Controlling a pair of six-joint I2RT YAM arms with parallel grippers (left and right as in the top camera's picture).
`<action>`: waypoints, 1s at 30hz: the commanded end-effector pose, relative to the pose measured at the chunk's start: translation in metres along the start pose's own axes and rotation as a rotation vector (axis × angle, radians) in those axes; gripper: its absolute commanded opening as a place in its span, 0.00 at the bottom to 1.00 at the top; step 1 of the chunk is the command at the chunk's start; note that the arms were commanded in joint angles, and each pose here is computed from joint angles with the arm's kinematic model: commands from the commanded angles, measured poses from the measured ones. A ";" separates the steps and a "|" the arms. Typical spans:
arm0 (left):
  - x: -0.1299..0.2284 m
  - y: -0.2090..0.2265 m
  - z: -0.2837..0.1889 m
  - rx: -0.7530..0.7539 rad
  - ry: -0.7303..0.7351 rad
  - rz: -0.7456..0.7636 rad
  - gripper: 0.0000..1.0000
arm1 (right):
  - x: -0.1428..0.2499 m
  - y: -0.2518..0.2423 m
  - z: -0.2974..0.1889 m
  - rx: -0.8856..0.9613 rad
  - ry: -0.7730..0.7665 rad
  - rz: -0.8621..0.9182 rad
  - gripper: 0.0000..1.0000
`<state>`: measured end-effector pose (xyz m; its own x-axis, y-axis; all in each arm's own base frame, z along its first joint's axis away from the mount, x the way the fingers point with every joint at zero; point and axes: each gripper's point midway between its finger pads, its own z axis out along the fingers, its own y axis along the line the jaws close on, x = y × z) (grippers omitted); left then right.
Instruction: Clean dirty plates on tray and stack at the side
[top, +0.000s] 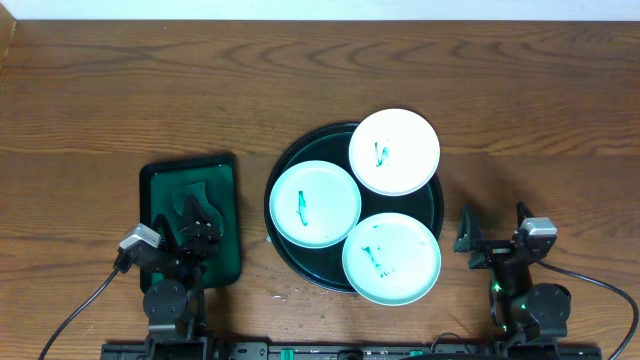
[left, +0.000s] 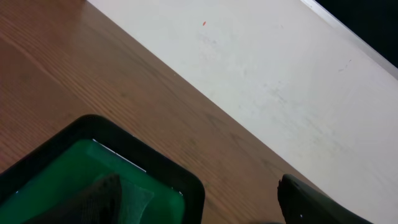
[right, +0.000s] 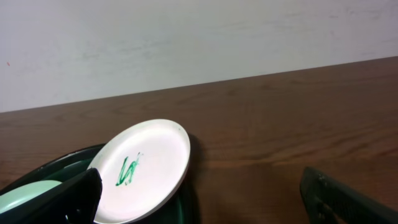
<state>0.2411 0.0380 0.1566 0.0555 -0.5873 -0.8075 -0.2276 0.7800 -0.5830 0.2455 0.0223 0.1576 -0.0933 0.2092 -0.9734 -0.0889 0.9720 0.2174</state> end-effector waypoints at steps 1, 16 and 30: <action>0.015 0.011 0.001 -0.036 0.045 0.012 0.80 | 0.001 0.001 0.000 -0.002 0.003 -0.015 0.99; 0.012 0.009 0.001 -0.028 0.033 0.008 0.81 | 0.001 0.001 0.000 -0.002 0.003 -0.015 0.99; -0.008 -0.035 0.003 0.047 0.171 0.262 0.81 | 0.001 0.001 0.000 -0.002 0.003 -0.015 0.99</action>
<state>0.2449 0.0206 0.1453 -0.1704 -0.4455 -0.8789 -0.2103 0.8878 -0.4093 0.2455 0.0222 0.1576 -0.0932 0.2092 -0.9734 -0.0886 0.9721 0.2174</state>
